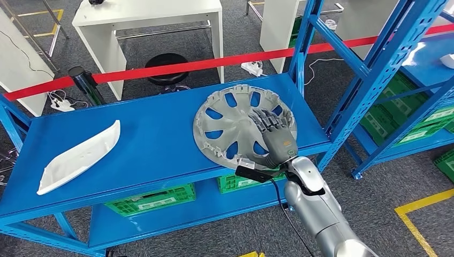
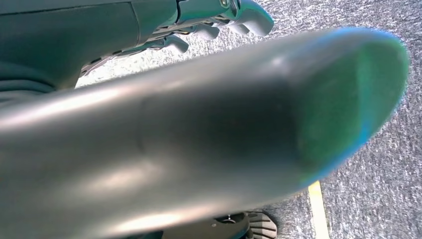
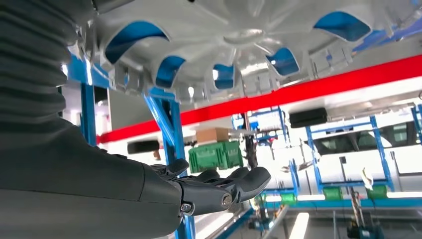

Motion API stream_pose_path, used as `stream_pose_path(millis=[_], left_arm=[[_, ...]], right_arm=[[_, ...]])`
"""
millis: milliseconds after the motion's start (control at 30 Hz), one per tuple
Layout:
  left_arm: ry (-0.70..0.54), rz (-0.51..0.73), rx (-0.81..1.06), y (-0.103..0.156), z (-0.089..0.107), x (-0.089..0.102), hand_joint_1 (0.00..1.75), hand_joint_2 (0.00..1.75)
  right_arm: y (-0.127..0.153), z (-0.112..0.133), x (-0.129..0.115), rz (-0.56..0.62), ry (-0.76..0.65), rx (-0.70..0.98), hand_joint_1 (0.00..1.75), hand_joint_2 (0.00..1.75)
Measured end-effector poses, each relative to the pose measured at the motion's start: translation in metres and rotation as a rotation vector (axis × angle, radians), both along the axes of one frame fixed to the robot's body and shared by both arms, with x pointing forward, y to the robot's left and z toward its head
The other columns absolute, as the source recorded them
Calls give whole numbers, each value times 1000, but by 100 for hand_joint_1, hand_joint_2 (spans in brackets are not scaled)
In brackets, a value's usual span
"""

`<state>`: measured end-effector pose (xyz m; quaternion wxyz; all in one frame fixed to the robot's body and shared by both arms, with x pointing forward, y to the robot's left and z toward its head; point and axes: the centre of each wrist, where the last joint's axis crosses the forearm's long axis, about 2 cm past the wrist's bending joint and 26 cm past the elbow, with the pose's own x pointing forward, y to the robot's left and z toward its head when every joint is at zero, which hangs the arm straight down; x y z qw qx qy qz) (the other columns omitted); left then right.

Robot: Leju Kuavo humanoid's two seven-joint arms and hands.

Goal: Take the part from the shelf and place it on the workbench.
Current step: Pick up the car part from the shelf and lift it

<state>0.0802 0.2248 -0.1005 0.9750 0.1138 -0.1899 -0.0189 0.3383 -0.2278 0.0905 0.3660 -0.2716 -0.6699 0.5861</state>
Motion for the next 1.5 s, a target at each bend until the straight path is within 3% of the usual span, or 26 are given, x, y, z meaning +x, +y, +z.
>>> stream_pose_path(millis=[267, 467, 733, 1500], left_arm=[[-1, -19, 5, -1, 0, 2, 0, 0], [-9, -23, 9, -1, 1, 5, 0, 0], [-13, -18, 16, -1, 2, 7, 0, 0], [-7, -23, 15, -8, 3, 8, 0, 0]], right_arm=[[-6, -15, 3, 96, 194, 276, 0, 175], [1, -16, 6, 115, 246, 402, 0, 175], [14, -14, 9, 129, 251, 433, 0, 175], [13, -36, 0, 104, 409, 455, 0, 175]])
